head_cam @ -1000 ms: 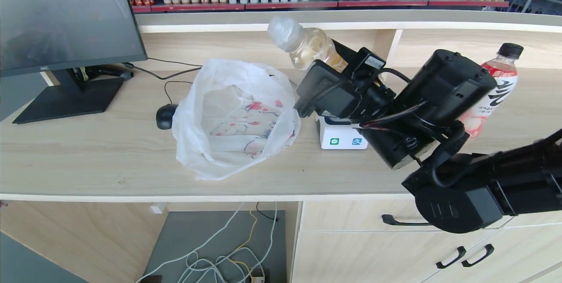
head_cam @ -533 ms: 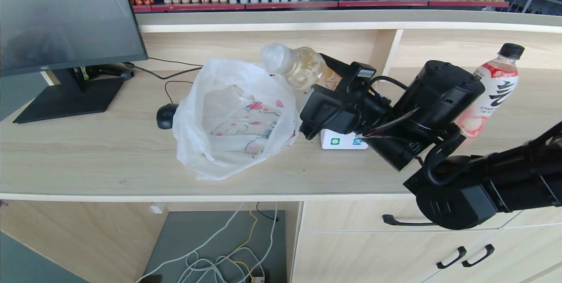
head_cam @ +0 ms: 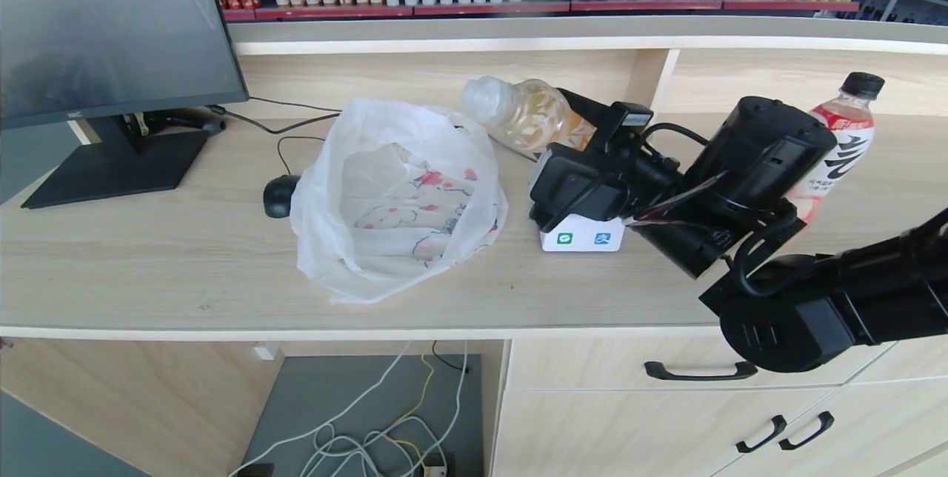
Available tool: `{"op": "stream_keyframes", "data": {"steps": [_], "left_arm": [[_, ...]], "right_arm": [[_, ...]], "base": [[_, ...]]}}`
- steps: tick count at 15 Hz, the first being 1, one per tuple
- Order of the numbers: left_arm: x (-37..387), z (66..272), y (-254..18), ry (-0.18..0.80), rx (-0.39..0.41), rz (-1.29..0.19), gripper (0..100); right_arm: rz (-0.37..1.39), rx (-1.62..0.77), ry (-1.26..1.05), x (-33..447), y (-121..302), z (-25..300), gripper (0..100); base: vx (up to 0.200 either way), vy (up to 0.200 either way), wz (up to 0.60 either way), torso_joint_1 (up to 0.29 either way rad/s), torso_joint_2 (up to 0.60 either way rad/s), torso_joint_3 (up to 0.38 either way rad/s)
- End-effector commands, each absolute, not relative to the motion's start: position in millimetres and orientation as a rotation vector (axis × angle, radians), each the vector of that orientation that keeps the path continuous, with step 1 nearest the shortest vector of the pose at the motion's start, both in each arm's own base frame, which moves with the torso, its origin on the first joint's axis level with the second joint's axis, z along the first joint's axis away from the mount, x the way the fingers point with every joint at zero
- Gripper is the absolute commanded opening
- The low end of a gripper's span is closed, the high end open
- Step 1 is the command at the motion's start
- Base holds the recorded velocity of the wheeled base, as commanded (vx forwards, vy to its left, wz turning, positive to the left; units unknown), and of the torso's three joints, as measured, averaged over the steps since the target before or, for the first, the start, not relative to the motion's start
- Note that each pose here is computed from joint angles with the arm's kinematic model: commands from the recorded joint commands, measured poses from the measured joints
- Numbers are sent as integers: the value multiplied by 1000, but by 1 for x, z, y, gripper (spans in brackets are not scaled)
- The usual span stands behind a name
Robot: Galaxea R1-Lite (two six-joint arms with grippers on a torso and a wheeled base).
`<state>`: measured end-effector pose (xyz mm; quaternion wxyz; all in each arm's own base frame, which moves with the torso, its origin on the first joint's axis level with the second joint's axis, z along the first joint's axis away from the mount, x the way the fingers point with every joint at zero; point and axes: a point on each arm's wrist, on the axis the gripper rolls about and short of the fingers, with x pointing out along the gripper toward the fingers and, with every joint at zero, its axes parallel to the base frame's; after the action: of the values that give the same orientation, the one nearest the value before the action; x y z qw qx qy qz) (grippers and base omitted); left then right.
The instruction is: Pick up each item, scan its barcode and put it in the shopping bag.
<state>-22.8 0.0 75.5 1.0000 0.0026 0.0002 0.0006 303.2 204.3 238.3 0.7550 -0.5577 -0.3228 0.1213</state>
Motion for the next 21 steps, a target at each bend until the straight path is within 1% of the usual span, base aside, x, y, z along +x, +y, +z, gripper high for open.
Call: {"op": "stream_keyframes", "data": {"steps": [1, 6, 9, 21], "left_arm": [[-23, 75, 0, 2, 5, 2, 100], [-23, 75, 0, 0, 5, 3, 100], [-23, 75, 0, 0, 5, 2, 100], [-23, 75, 0, 0, 6, 2, 100]], "right_arm": [[272, -1221, -700, 301, 203, 237, 0], [286, -1231, -696, 302, 207, 232, 0], [323, -1238, -701, 299, 208, 226, 0], [325, -1247, -703, 300, 209, 225, 0]], "base": [[0, 0, 0, 0, 0, 0], [0, 0, 0, 0, 0, 0], [0, 0, 0, 0, 0, 0], [0, 0, 0, 0, 0, 0]]}}
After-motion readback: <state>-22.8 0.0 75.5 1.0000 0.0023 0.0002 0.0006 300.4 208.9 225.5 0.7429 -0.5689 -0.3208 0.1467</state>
